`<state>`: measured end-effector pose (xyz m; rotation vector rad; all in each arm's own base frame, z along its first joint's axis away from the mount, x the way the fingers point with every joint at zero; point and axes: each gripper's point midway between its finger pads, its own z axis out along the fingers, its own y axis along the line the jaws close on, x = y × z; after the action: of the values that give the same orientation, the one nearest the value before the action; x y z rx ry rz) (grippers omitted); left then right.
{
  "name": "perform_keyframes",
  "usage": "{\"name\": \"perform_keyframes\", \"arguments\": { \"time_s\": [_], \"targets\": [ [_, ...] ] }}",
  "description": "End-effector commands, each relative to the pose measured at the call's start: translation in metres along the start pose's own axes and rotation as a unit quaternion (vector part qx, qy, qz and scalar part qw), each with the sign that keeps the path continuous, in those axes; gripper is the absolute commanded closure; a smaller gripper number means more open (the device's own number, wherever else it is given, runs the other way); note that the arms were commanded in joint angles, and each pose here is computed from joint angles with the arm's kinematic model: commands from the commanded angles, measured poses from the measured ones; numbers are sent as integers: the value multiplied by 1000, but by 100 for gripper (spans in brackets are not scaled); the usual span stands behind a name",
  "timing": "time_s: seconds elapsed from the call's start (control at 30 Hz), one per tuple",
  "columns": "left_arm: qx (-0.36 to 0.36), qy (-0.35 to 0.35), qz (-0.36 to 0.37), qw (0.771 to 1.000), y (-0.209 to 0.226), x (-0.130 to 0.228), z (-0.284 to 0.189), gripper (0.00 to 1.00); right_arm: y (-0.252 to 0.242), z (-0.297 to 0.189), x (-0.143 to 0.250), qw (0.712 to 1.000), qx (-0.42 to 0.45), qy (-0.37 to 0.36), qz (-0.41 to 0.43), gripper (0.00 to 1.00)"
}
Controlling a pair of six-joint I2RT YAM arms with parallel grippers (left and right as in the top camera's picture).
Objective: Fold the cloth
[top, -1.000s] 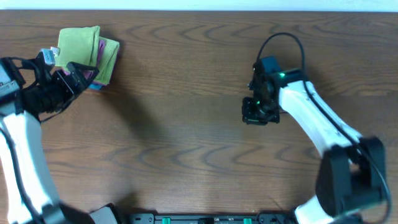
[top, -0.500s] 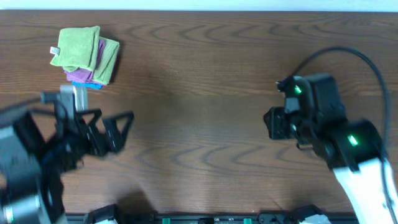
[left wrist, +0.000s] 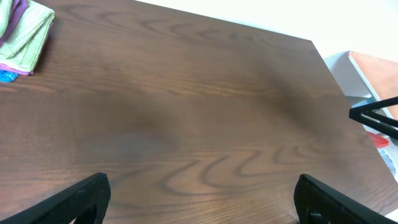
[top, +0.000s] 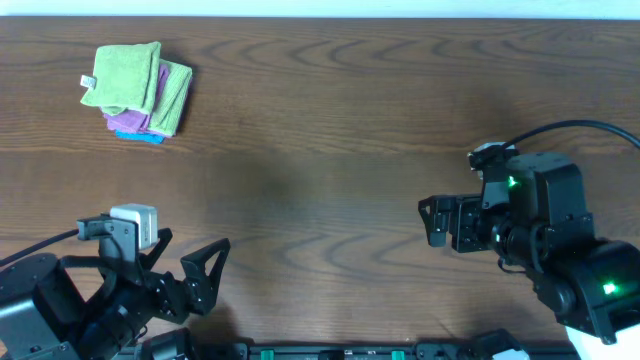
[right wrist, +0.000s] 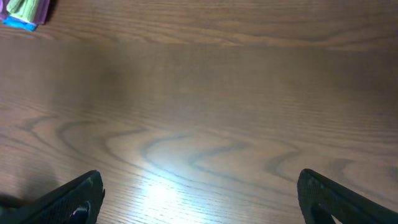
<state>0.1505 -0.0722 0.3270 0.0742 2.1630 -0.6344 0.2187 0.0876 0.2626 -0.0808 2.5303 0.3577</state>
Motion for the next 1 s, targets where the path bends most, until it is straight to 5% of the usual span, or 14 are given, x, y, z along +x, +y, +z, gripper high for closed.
{"name": "perform_keyframes", "arguments": {
  "time_s": [0.0, 0.2, 0.43, 0.63, 0.97],
  "targets": [
    [4, -1, 12, 1000, -4, -1, -3, 5, 0, -1, -1, 1000, 4, -2, -8, 1],
    [28, 12, 27, 999, -14, 4, -2, 5, 0, -1, -1, 1000, 4, -2, -8, 1],
    [-37, 38, 127, 990, 11, 15, 6, 5, 0, -1, -1, 1000, 4, -2, -8, 1],
    [-24, -29, 250, 967, 23, 25, 36, 5, 0, -1, -1, 1000, 4, -2, -8, 1],
    [-28, -90, 261, 961, 70, 81, 104, 5, 0, -1, -1, 1000, 4, -2, -8, 1]
  ]
}}
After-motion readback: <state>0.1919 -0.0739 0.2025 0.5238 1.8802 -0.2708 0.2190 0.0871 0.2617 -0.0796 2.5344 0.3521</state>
